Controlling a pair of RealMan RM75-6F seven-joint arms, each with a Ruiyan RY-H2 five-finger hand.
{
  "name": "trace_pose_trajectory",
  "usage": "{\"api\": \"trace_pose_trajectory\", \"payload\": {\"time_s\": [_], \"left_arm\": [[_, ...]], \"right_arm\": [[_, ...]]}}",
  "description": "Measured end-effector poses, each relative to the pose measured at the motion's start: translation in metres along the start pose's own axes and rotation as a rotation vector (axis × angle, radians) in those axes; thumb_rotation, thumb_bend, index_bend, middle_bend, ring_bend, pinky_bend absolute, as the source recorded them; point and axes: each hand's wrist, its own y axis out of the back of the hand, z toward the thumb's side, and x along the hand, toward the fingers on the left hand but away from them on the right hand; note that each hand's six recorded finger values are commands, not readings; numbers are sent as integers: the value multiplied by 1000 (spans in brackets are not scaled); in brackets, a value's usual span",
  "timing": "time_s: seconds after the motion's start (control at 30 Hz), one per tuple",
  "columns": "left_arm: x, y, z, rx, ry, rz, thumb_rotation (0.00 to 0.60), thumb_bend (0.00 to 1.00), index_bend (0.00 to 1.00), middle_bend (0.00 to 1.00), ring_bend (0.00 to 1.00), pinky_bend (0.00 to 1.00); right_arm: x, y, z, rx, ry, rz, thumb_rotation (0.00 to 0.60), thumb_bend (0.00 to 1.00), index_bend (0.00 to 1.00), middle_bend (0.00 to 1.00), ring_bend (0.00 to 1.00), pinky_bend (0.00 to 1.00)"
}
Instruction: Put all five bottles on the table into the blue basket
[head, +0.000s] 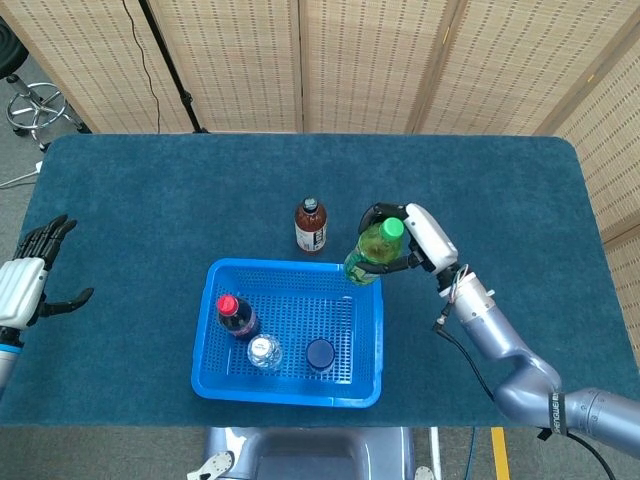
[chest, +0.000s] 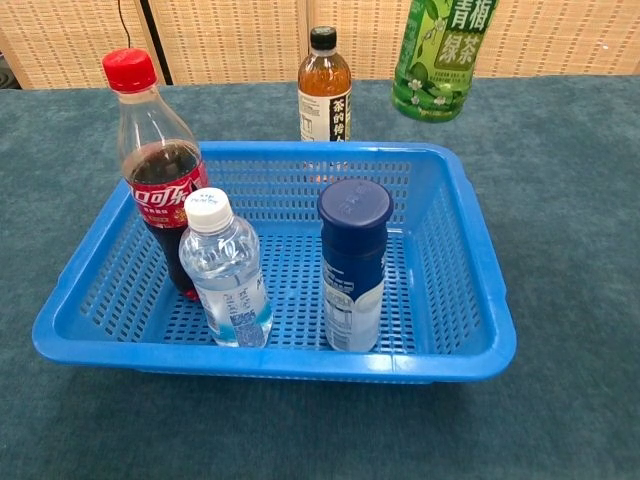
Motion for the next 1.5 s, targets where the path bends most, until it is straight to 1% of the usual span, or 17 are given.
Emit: {"api": "trace_pose_trajectory", "payload": {"time_s": [0.23,0.3,0.5,0.6,0.73,0.8,0.93,1.0,1.03,1.07,1.1,1.13,1.2,1.27,1.37,1.43,1.5], "left_arm": [[-1,0,1,-3,-5,-4,600,238,0,0,0,0],[0,-1,1,-3,-5,-8,600,238,0,0,0,0],[0,-3,2,0,-10,-15,600,238,0,0,0,0],[0,-4,3,3,-14,-19,600,238,0,0,0,0],[0,-4,3,3,-12,-19,600,238,0,0,0,0],[0,-4,2,2,-11,-18,600,238,0,0,0,0],[0,-3,1,-2,-7,-18,600,238,0,0,0,0],[0,-3,1,-3,-7,-19,600,238,0,0,0,0],[0,-3,1,-4,-6,-20,600,238,0,0,0,0],[0,-3,1,-4,-6,-22,600,238,0,0,0,0],[0,-4,1,-5,-7,-23,600,238,0,0,0,0],[1,-4,1,-5,-8,-25,600,239,0,0,0,0],[1,-4,2,-3,-9,-26,600,238,0,0,0,0],[0,-5,2,-3,-10,-27,600,237,0,0,0,0],[0,-5,2,-3,-10,-27,600,238,0,0,0,0],[-1,-5,2,-3,-10,-26,600,239,0,0,0,0],[-1,-4,2,-3,-10,-24,600,239,0,0,0,0]], "right_arm": [[27,-19,-2,37,-15,100,600,375,564,661,718,736],[36,-26,0,37,-7,122,600,375,564,661,718,736],[49,-44,4,55,35,128,600,376,565,661,718,736],[47,-59,-2,50,33,135,600,375,565,661,718,736],[44,-72,-13,33,12,139,600,375,558,655,709,732],[42,-75,-18,36,5,143,600,360,531,628,674,717],[44,-81,-23,43,8,170,600,200,443,489,542,632],[47,-84,-24,37,20,190,600,84,376,369,428,516],[48,-86,-25,38,26,201,600,52,337,315,371,461],[50,-87,-26,45,33,215,600,16,266,226,272,372],[52,-89,-26,56,40,230,600,1,199,141,176,295],[55,-91,-27,69,49,250,600,0,153,83,108,247],[60,-93,-27,82,60,282,600,0,86,13,20,172],[63,-93,-27,88,66,297,600,0,48,0,0,130],[62,-85,-25,110,72,285,600,0,18,0,0,100],[61,-77,-22,116,76,269,600,0,10,0,0,89],[59,-66,-16,122,88,236,600,0,7,0,0,86]]}}
